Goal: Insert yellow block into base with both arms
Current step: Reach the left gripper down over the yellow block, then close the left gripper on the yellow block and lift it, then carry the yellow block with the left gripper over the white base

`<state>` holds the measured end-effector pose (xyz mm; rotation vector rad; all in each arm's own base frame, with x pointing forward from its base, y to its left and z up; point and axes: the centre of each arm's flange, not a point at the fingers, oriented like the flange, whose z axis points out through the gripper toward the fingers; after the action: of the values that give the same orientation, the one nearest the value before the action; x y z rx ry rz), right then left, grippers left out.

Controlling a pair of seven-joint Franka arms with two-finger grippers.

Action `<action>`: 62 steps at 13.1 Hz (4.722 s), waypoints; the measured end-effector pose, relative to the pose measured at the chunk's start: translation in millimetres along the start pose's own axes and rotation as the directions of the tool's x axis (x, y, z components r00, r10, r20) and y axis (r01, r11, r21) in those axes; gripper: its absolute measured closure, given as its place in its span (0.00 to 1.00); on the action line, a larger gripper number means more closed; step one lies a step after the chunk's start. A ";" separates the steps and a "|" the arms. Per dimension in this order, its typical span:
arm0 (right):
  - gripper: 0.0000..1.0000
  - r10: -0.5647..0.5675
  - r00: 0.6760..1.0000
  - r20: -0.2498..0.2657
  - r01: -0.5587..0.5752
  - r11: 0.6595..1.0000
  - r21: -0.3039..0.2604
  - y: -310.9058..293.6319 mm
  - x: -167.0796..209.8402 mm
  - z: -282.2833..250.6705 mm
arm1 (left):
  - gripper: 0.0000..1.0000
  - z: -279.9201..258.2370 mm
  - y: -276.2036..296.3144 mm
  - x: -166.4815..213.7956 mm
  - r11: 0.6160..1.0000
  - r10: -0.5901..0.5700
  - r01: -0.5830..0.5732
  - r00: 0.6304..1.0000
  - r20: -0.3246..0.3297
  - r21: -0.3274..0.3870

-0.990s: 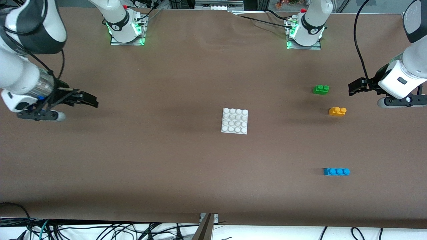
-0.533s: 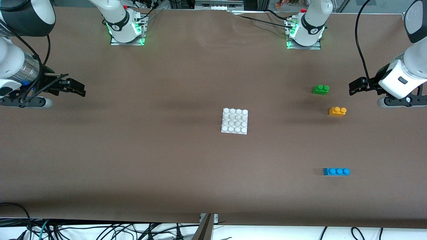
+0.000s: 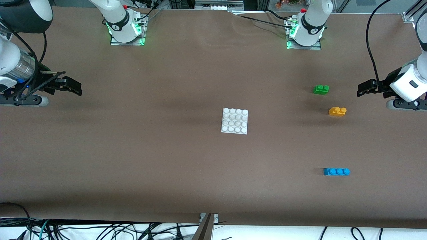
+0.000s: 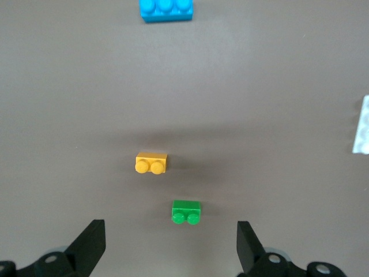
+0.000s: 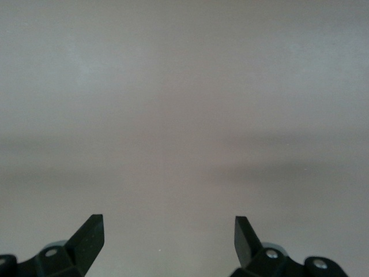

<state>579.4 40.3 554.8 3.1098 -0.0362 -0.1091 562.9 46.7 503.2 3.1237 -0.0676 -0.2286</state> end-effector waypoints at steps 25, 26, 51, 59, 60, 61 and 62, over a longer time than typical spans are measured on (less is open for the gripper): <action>0.00 0.030 0.999 0.028 -0.029 0.999 -0.037 21.1 6.8 -7.0 | 0.05 305.1 -60.3 -24.4 0.995 0.097 -0.096 0.993 -0.074 0.019; 0.00 0.029 0.999 0.027 -0.028 0.999 -0.037 20.6 6.8 -7.3 | 0.14 305.4 -60.2 -24.6 0.995 0.104 -0.103 0.992 -0.073 0.019; 0.00 0.029 0.999 0.026 -0.028 0.999 -0.037 20.5 7.4 -7.3 | 0.38 107.4 323.5 18.2 0.992 0.127 -0.124 0.987 0.097 -0.032; 0.00 0.030 0.999 0.027 -0.029 0.999 -0.037 21.0 7.7 -6.8 | 0.38 193.4 408.3 43.0 0.997 0.062 -0.062 0.998 -0.012 -0.040; 0.00 0.030 0.999 0.027 -0.029 0.999 -0.037 21.1 7.7 -6.9 | 0.38 206.2 412.2 46.9 0.998 0.054 -0.055 0.998 -0.030 -0.039; 0.00 0.030 0.999 0.027 -0.029 0.999 -0.037 21.2 7.8 -6.9 | 0.38 221.3 417.6 48.7 0.998 0.051 -0.052 0.998 -0.037 -0.038; 0.00 0.030 0.999 0.027 -0.029 0.999 -0.037 21.3 7.8 -6.9 | 0.38 238.3 425.8 47.5 0.998 0.047 -0.048 0.998 -0.034 -0.037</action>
<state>587.2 19.0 561.7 3.0702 -0.0804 -0.1499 557.1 -382.2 265.6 3.0826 -0.1357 -0.1755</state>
